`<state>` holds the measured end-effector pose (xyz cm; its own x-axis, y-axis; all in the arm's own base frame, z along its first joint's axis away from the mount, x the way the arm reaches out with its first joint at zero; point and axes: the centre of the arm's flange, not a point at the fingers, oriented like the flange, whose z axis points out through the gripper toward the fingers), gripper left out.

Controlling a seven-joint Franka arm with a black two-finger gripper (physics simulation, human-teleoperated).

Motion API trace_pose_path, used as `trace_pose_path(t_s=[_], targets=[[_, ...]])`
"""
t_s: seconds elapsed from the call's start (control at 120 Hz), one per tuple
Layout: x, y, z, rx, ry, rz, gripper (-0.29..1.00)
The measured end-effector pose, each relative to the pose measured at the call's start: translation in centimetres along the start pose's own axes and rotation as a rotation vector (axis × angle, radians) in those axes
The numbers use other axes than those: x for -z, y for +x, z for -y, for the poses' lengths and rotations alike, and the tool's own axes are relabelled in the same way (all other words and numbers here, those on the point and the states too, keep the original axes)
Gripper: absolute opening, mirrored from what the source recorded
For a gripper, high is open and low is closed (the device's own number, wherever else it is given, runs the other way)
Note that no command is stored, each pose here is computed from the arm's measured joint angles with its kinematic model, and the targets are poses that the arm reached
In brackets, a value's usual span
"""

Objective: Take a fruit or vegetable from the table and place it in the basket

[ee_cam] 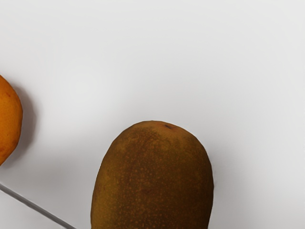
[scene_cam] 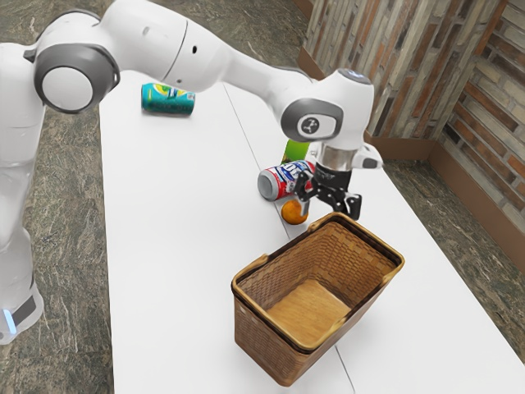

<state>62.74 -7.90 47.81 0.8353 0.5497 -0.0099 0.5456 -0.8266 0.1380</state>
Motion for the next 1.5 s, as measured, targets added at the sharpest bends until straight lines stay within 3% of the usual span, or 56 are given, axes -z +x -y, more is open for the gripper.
trace_pose_path(t_s=[1.175,1.342,1.5], targets=[[-4.8,0.2,0.6,0.013,-0.006,0.035,0.7],[-5.0,0.2,0.7,0.027,-0.002,0.037,0.44],[-4.9,0.2,0.9,0.04,0.003,0.034,0.27]])
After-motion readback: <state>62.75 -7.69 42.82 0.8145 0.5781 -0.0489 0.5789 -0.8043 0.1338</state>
